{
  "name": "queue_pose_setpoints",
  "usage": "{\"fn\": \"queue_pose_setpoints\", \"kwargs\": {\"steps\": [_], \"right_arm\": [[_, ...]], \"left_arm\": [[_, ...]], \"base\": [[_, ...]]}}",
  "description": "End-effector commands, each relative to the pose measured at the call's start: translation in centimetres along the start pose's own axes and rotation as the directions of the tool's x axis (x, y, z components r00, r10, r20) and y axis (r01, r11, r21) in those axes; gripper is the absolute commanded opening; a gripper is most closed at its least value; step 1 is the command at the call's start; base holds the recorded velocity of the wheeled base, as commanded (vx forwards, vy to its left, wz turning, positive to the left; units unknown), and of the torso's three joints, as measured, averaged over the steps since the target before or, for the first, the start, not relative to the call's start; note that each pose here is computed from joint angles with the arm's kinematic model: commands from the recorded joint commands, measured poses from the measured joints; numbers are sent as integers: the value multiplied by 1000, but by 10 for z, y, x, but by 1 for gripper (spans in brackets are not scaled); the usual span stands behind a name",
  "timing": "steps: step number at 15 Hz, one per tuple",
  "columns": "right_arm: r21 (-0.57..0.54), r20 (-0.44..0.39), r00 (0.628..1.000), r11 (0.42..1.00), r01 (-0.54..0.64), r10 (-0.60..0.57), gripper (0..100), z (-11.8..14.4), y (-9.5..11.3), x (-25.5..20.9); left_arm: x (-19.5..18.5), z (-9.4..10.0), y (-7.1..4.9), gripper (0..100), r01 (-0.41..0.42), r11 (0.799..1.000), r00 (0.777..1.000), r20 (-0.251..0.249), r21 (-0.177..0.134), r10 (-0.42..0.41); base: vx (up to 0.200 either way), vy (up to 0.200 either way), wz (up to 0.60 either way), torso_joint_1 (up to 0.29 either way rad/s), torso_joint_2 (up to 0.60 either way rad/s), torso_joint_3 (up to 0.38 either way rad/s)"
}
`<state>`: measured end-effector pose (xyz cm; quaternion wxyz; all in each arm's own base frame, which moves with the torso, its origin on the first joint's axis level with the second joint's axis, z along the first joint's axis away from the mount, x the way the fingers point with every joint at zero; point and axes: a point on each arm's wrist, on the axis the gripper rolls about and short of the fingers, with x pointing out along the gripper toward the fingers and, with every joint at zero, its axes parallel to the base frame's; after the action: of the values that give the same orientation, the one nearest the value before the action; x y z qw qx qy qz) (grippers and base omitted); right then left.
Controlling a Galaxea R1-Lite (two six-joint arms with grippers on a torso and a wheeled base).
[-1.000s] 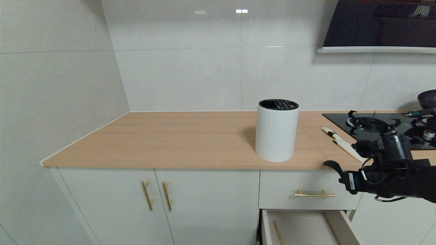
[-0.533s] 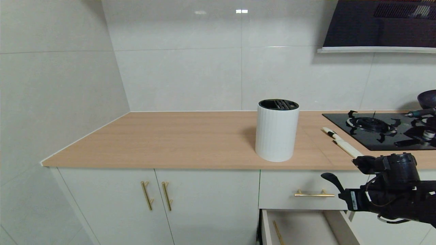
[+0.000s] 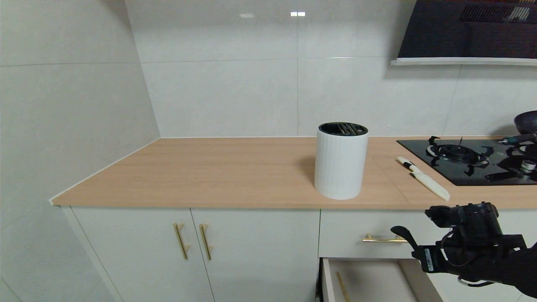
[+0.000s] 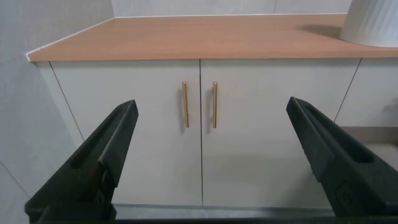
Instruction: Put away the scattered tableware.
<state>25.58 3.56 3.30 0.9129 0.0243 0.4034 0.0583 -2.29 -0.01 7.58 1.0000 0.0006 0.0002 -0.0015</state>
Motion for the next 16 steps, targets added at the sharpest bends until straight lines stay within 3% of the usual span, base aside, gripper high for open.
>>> {"fn": "queue_pose_setpoints", "kwargs": {"steps": [1,9,16], "right_arm": [[-11,-66,998,1000,-2,2,0,-14,2,16],[-21,-73,997,1000,-5,3,0,-26,4,34],[-23,-73,997,1000,-6,4,0,-30,4,37]], "left_arm": [[0,0,0,100,0,1000,1000,0,0,0],[0,0,0,100,0,1000,1000,0,0,0],[0,0,0,100,0,1000,1000,0,0,0]], "base": [[0,0,0,0,0,0],[0,0,0,-7,14,10],[0,0,0,-177,428,244]]}}
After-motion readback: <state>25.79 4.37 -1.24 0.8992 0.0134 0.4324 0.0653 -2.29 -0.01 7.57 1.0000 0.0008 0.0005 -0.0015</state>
